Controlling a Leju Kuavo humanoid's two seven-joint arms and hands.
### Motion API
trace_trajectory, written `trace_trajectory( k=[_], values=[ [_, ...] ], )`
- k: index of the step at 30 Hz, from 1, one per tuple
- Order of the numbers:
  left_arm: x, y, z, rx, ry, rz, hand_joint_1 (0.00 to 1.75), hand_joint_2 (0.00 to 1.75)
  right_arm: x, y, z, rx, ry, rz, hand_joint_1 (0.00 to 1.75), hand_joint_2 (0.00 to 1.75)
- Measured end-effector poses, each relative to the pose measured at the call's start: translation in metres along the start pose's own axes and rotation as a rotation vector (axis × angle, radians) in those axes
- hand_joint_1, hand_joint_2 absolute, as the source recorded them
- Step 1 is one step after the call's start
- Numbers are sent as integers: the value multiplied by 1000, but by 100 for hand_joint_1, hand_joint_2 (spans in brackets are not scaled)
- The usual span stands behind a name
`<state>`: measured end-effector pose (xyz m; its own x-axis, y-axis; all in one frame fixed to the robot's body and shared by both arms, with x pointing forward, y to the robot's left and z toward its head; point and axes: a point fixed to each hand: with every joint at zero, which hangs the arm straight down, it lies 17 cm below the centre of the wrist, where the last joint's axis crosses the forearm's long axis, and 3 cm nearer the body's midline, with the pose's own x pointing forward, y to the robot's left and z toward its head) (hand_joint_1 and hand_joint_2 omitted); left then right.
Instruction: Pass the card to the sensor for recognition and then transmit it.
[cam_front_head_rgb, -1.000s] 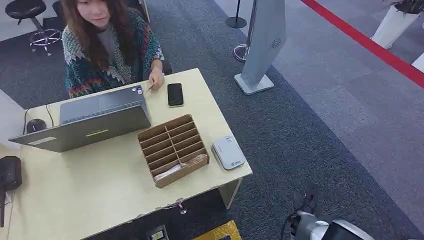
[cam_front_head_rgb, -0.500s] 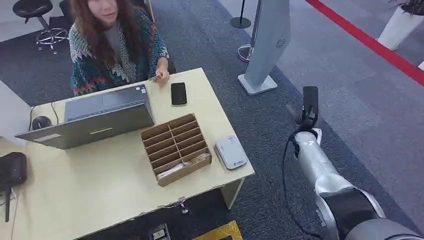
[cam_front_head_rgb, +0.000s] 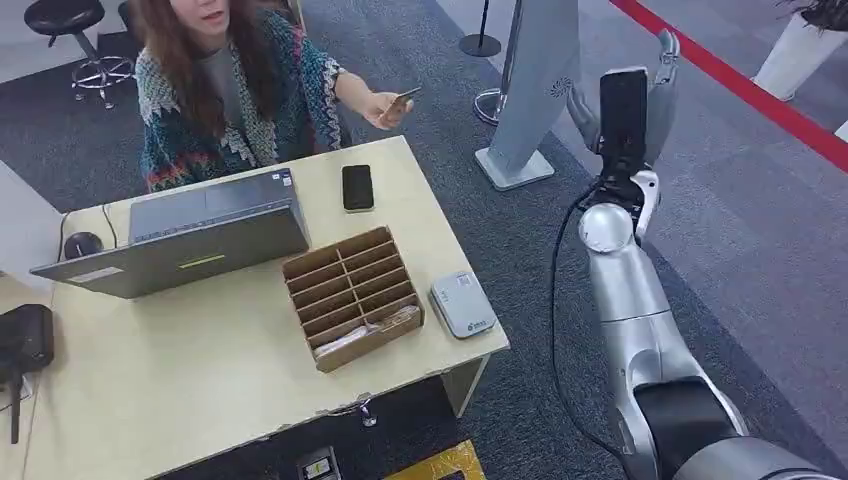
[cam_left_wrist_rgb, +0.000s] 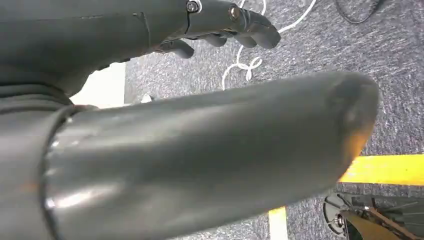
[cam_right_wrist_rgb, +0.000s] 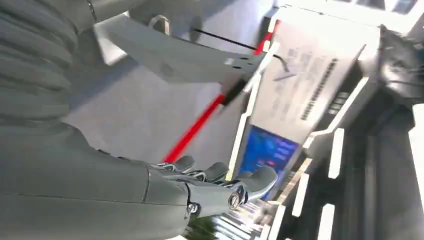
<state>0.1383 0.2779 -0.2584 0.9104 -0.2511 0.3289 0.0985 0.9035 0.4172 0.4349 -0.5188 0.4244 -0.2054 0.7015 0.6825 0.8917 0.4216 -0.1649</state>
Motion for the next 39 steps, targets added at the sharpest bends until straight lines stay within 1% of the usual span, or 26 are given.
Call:
trace_trajectory(
  k=[2, 4, 6, 7, 10, 11, 12, 14, 15, 16, 18, 20, 21, 22, 24, 29, 39],
  values=[
    [1, 0, 0, -1, -8, -9, 0, 0, 27, 0, 2, -2, -75, 31, 0, 175],
    [3, -1, 0, -5, -17, -23, 0, 0, 41, 5, 5, 17, -128, 88, 0, 175],
    [5, -2, 0, -9, -31, -41, 0, 0, 57, 18, 12, 62, -200, 177, 0, 175],
    [8, -3, 0, -14, -40, -52, 0, 0, 69, 27, 18, 97, -255, 235, 0, 175],
    [17, -5, -1, -28, -68, -82, 0, 0, 99, 70, 48, 254, -419, 421, 0, 175],
    [21, -5, -1, -31, -75, -91, 0, 0, 104, 85, 58, 307, -455, 462, 0, 175],
    [25, -6, -1, -38, -85, -103, 0, 0, 111, 106, 74, 387, -499, 500, 0, 175],
    [31, -6, -2, -44, -97, -109, 0, 0, 119, 138, 105, 526, -551, 521, 0, 175],
    [32, -6, -2, -46, -98, -109, 0, 0, 122, 143, 110, 545, -562, 517, 0, 175],
    [32, -7, -2, -48, -97, -112, 0, 0, 127, 158, 128, 613, -588, 509, 0, 175],
    [31, -7, -2, -51, -96, -119, 0, 0, 137, 175, 149, 688, -630, 501, 0, 175],
    [31, -7, -2, -53, -96, -122, 0, 0, 144, 189, 165, 749, -663, 496, 0, 175],
    [31, -6, -3, -52, -96, -124, 0, 0, 148, 192, 166, 757, -672, 494, 0, 175],
    [31, -6, -3, -52, -96, -124, 0, 0, 150, 200, 177, 794, -690, 494, 0, 175],
    [31, -5, -3, -53, -96, -125, 0, 0, 155, 209, 188, 827, -715, 493, 0, 175],
    [30, -3, -4, -49, -94, -127, 0, 0, 158, 224, 202, 877, -732, 480, 0, 175],
    [25, 1, -5, -42, -86, -128, 0, 0, 145, 239, 222, 927, -733, 493, 0, 175]
  ],
)
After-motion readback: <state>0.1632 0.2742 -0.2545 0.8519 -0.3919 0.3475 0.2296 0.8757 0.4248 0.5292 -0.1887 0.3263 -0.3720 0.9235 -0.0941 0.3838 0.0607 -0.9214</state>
